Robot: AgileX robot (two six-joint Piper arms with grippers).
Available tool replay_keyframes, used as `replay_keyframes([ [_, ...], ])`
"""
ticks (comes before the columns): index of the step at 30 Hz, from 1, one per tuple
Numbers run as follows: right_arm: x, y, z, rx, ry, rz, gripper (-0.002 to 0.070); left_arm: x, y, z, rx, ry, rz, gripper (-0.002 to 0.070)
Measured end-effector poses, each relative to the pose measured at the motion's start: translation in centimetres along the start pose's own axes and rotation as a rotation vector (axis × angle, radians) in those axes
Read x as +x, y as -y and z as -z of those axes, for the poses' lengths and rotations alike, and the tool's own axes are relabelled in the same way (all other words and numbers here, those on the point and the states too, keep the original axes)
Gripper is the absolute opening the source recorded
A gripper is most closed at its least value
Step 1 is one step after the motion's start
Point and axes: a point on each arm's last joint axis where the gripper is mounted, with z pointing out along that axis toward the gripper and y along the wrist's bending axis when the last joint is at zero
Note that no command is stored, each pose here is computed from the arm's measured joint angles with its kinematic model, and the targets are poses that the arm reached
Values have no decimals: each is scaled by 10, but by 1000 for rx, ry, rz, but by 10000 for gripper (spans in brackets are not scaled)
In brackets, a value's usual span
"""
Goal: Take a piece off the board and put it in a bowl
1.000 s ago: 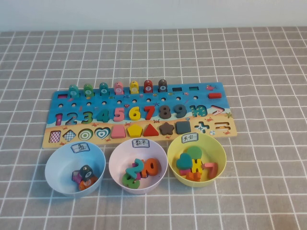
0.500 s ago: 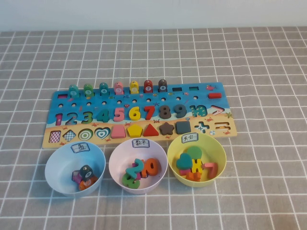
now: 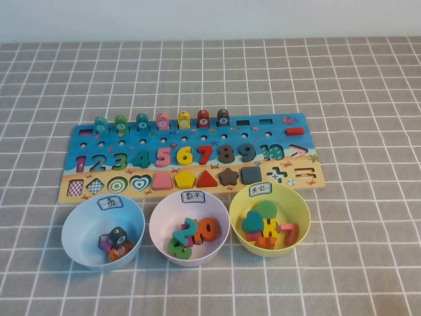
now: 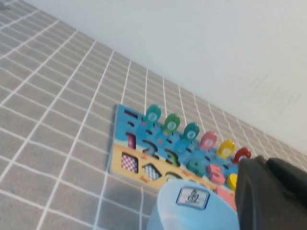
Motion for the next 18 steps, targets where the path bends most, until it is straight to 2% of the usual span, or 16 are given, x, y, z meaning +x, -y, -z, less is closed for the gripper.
replay_keyframes([
  [12,0,0,0,0,-1,0,-17,-5,1,0,3,54,-82,-1],
  [18,0,0,0,0,-1,0,-17,-38,24,-6,7,3,-121,-1],
])
